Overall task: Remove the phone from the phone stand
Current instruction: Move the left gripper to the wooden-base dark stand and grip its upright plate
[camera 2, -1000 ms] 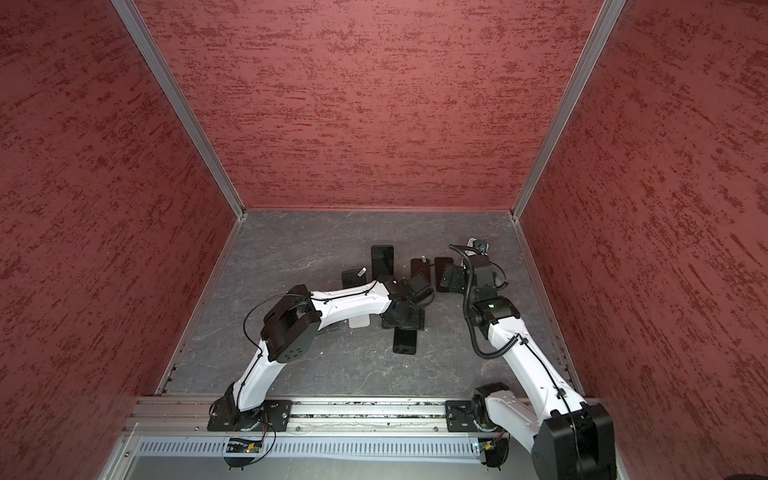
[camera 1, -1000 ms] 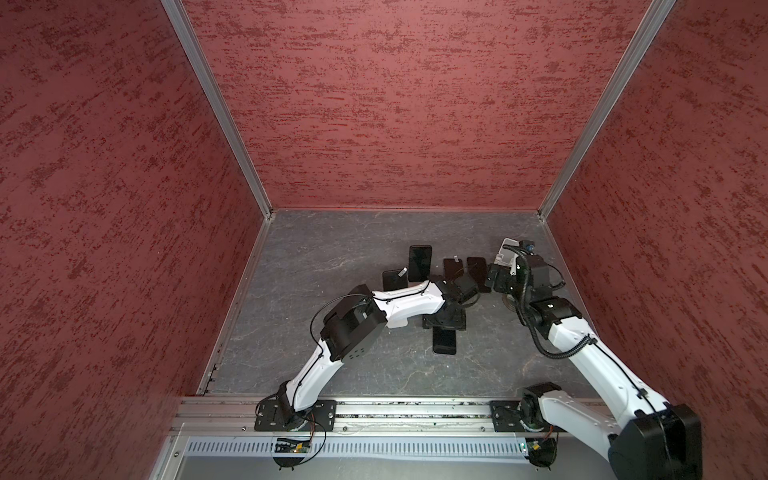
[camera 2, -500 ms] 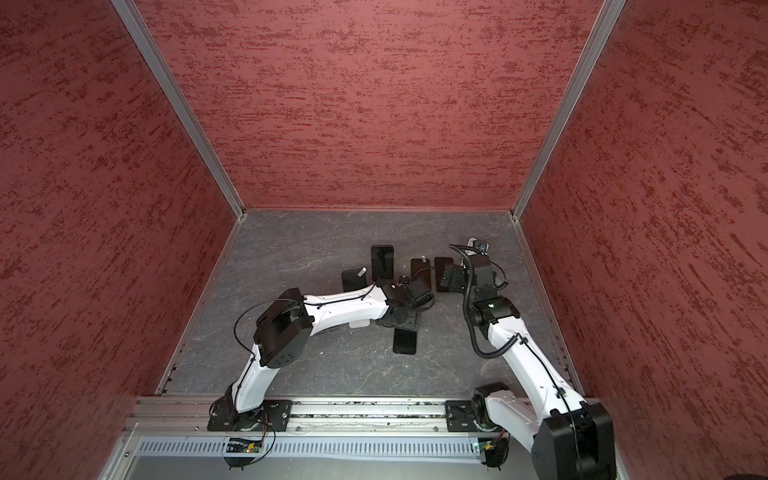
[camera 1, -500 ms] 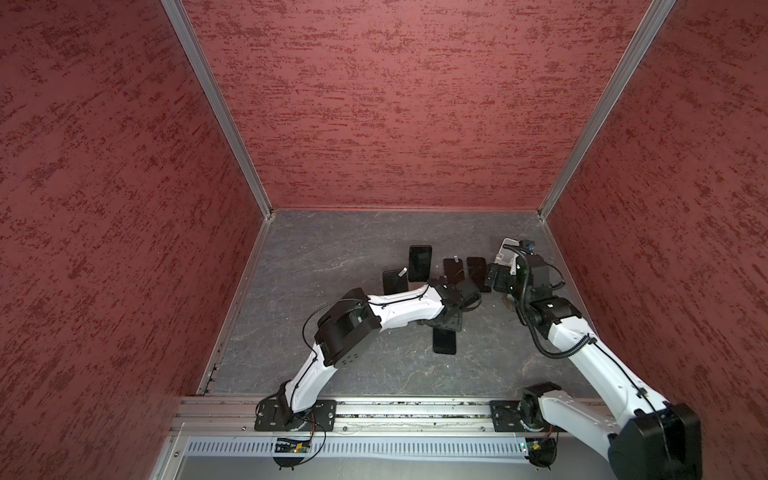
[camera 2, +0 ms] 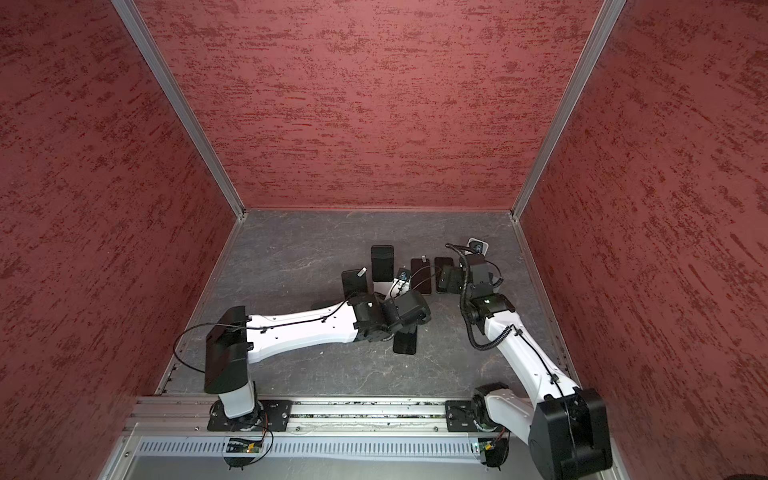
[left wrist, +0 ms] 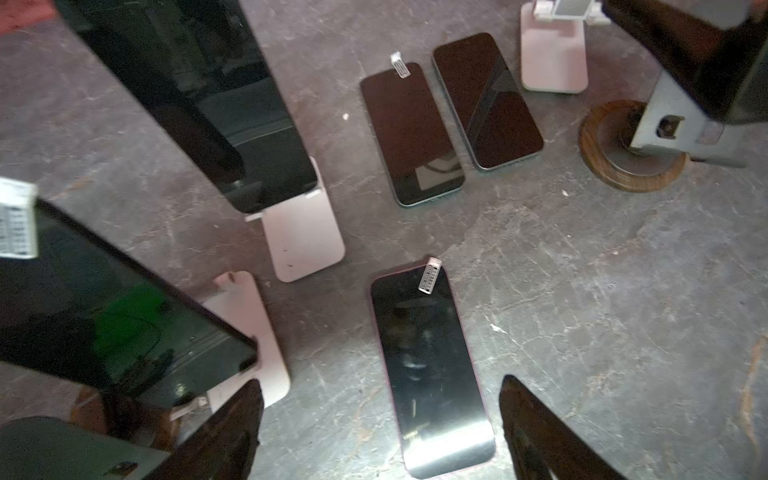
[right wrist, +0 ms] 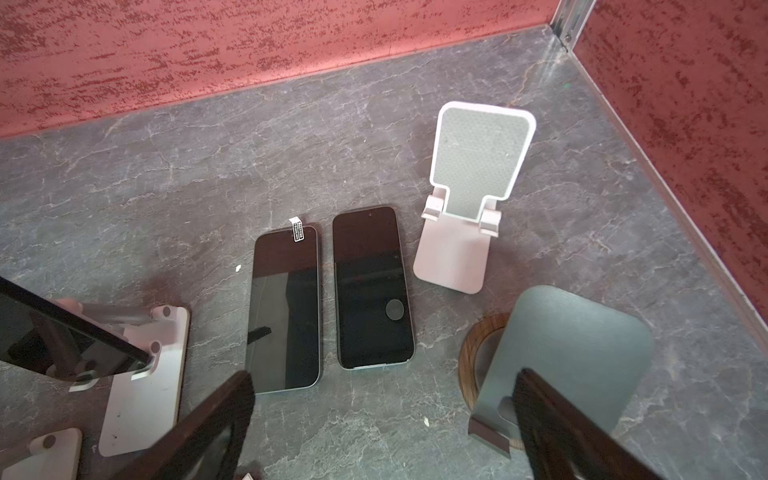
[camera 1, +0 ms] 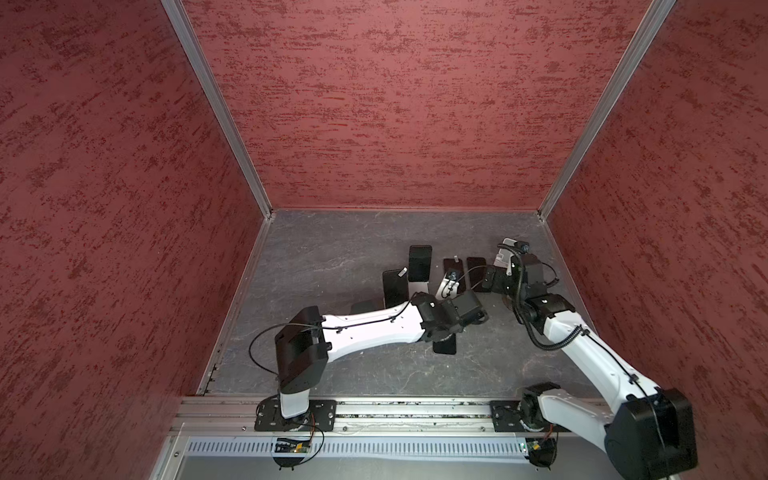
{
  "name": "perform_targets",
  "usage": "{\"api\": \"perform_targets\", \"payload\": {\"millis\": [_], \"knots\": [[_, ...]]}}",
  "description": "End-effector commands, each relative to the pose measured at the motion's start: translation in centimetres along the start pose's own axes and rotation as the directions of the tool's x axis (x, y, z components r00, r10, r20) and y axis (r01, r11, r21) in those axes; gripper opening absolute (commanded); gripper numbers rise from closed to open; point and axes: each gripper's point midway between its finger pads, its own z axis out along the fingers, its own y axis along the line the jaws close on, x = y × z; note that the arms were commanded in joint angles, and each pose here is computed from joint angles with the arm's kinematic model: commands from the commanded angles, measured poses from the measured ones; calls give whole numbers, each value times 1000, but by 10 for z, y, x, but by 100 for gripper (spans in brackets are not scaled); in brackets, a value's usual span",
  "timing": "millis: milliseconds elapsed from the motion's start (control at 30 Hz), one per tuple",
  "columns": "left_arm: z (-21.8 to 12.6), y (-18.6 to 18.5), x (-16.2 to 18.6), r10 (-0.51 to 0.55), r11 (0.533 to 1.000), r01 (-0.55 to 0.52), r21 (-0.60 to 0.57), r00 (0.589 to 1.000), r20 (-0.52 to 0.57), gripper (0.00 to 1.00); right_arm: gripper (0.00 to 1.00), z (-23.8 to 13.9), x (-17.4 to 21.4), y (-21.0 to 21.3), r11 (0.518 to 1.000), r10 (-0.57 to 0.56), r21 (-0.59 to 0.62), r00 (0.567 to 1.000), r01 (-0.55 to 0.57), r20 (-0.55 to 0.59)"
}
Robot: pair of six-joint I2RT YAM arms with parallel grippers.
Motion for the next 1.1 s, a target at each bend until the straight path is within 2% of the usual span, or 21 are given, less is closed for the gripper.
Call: {"api": "perform_targets", "payload": {"millis": [0,300,533,800,967,1067], "knots": [[-13,25,-9,-49,996,58,-70,992,117,89,99,-1,-11,5,1000,17,-25,1000,-16,15],[-40,100,18,-211,950,246,-190,959,187,93,99,4,-12,21,994,56,-91,998,-58,-25],[-48,145,38,-286,898,335,-284,937,200,97,99,3,-20,46,974,88,-205,995,-96,-48],[-36,184,67,-366,843,379,-382,924,109,100,99,-4,-30,76,955,83,-280,995,-97,-63],[-18,194,83,-469,819,450,-357,883,37,99,99,-14,-39,83,951,89,-294,995,-97,-39],[-7,193,83,-504,820,482,-308,864,12,100,99,-20,-45,84,949,99,-299,995,-101,-22]]}}
